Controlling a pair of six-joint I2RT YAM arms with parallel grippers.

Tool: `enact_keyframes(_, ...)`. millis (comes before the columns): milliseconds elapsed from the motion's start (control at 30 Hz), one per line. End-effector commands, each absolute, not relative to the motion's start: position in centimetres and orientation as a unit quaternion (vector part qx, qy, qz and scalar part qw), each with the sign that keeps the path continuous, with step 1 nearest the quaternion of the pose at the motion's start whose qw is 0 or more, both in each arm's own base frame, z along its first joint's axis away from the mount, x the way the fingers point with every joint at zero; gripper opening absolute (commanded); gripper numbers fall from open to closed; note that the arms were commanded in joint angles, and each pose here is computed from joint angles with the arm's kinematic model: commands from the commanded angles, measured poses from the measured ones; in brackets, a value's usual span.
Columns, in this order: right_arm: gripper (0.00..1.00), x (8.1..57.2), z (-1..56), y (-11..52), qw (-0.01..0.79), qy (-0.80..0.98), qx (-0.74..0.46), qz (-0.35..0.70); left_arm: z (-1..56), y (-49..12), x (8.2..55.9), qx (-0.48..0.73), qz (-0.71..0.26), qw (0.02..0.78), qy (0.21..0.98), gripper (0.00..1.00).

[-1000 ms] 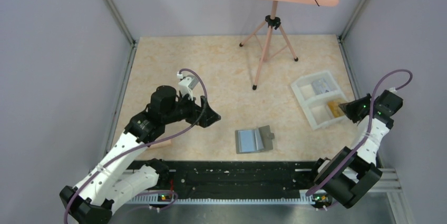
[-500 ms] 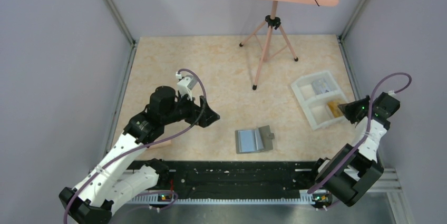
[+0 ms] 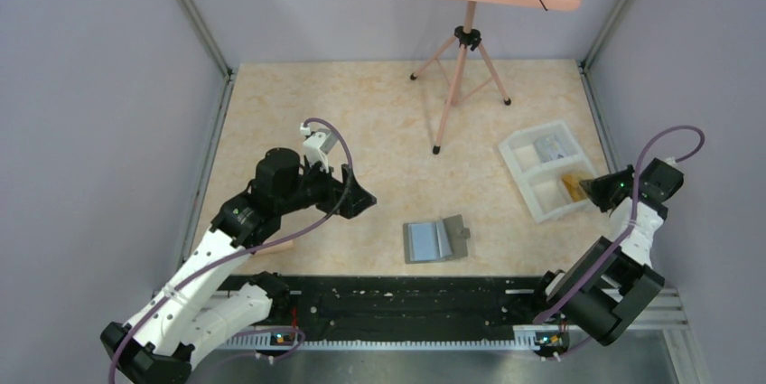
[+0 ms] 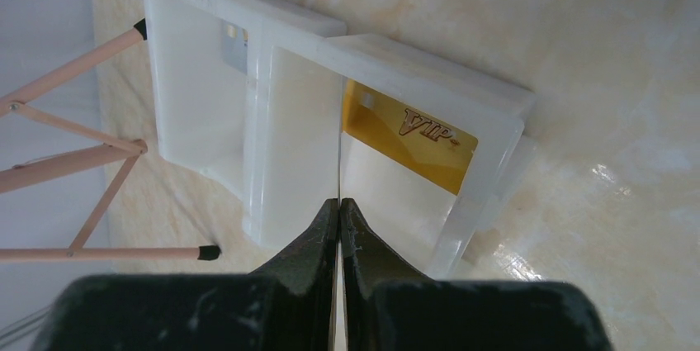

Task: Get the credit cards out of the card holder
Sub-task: Place the credit card in the storage box.

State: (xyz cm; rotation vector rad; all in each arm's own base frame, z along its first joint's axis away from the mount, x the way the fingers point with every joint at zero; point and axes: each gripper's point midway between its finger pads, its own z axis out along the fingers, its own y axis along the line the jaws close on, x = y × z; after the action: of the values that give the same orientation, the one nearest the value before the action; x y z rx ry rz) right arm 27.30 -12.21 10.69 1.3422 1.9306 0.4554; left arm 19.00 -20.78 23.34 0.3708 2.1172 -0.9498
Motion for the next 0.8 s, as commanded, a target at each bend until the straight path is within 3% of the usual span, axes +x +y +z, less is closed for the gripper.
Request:
enact_keyframes(0,0.01,27.82,10.92,-13.36,0.383,0.744,0.522,0.167,24.93,-20.6,19.35,0.148,-0.374,0.411,0.818,0.99)
enact_keyframes(767,0.13,27.79,10.23,-14.01,0.376,0.744,0.531,0.153,25.32,-20.12,19.5,0.138,-0.367,0.424,0.817,0.99)
